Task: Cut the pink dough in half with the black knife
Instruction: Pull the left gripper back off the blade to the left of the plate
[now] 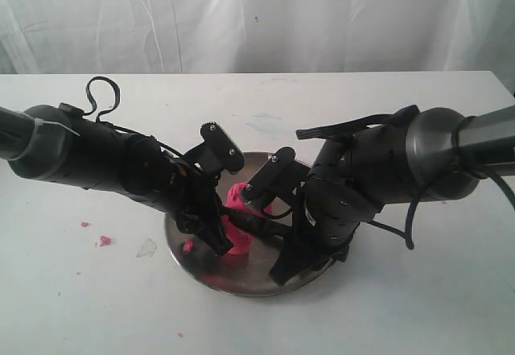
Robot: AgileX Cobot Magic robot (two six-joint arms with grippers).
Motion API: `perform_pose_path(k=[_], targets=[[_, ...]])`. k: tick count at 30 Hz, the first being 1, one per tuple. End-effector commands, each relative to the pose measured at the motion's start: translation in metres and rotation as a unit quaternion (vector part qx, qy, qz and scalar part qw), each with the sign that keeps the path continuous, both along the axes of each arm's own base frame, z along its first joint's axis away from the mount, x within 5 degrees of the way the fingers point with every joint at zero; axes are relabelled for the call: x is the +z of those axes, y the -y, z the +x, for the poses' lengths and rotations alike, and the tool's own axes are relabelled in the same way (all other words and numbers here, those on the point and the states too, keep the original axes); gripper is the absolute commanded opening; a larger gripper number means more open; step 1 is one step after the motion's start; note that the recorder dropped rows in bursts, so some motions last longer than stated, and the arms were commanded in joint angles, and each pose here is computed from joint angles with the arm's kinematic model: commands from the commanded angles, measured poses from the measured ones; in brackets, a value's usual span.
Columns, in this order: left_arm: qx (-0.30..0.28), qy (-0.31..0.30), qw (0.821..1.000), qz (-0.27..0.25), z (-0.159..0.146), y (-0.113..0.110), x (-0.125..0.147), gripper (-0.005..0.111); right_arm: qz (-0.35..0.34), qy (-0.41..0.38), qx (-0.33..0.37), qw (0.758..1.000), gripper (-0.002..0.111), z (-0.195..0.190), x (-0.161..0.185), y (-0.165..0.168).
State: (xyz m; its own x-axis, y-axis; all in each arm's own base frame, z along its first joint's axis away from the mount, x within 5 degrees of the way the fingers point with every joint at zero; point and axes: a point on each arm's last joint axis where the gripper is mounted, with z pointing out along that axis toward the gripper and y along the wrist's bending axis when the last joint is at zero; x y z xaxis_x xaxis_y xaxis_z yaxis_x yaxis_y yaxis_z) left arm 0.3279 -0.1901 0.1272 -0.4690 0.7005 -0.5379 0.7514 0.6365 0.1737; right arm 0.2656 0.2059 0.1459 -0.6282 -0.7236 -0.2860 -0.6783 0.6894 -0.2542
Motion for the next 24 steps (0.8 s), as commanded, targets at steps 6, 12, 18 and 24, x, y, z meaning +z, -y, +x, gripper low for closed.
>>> perform_pose_path(k=[6, 12, 18, 24], targets=[[-0.016, -0.105, 0.994, 0.036, -0.021, -0.004, -0.031, 0.0, 0.004, -0.001, 0.002, 1.0, 0.033, 0.001, 0.001, 0.001], [-0.015, -0.097, 0.995, 0.034, -0.02, -0.003, -0.03, 0.0, -0.004, -0.004, 0.008, 1.0, 0.019, 0.0, 0.0, 0.002], [-0.012, -0.057, 0.998, 0.015, -0.017, -0.002, -0.006, 0.0, -0.004, -0.003, 0.009, 1.0, 0.0, 0.0, 0.0, 0.002], [-0.021, 0.001, 1.0, -0.014, -0.022, -0.005, 0.046, 0.0, -0.007, -0.002, 0.016, 1.0, 0.0, 0.0, 0.0, 0.002]])
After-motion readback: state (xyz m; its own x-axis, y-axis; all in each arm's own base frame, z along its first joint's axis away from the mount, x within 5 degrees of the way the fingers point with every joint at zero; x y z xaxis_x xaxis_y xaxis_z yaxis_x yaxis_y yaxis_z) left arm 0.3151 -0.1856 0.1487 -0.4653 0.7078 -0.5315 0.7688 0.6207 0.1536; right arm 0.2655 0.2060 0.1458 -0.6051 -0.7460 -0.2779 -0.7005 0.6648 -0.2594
